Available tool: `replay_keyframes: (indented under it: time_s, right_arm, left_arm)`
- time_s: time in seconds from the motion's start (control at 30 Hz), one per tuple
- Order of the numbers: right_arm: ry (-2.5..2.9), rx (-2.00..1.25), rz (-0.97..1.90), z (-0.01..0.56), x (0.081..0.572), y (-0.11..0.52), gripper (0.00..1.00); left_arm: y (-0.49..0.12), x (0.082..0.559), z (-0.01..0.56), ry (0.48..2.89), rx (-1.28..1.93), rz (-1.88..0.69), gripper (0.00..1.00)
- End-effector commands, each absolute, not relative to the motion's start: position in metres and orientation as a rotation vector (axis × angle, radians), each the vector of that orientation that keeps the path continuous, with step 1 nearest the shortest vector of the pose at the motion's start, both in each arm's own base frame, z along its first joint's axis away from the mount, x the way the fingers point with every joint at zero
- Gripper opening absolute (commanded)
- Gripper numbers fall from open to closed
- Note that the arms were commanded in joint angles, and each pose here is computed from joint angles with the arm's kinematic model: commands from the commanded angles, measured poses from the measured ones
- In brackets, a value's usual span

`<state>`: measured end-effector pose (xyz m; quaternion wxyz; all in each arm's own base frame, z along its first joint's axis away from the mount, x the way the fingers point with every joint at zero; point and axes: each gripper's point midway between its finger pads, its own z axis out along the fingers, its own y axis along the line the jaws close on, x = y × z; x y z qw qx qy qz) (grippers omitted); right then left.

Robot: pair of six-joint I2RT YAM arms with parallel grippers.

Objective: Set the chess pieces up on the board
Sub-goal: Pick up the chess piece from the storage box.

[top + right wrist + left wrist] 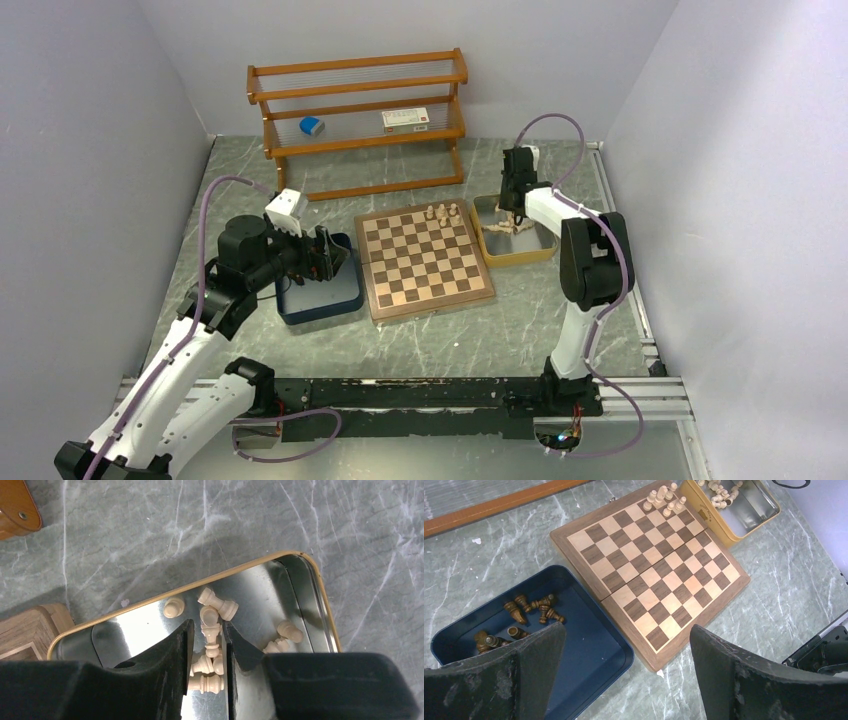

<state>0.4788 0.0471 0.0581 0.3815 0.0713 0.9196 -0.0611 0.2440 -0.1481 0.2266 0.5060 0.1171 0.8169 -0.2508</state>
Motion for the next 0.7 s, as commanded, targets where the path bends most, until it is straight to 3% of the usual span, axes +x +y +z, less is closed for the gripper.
replay_keyframes:
  time_s: [0.0, 0.3, 0.67]
  right_arm:
    - [2.341, 0.172, -0.142, 0.0492, 0.4857, 0.0472, 0.32]
    - [2.359, 0.164, -0.179, 0.0407, 0.4905, 0.0436, 0.31]
    - [2.357, 0.151, -0.228, 0.0441, 0.4885, 0.0374, 0.17]
  left_arm:
    - [-0.1517, 0.2423, 0.2332, 1.945, 0.302, -0.62, 0.99]
    - [-0.1525, 0.2433, 0.2327, 1.949, 0.304, -0.621, 0.99]
    - [-0.1516, 0.2436, 0.2328, 1.949, 0.3, -0.617, 0.99]
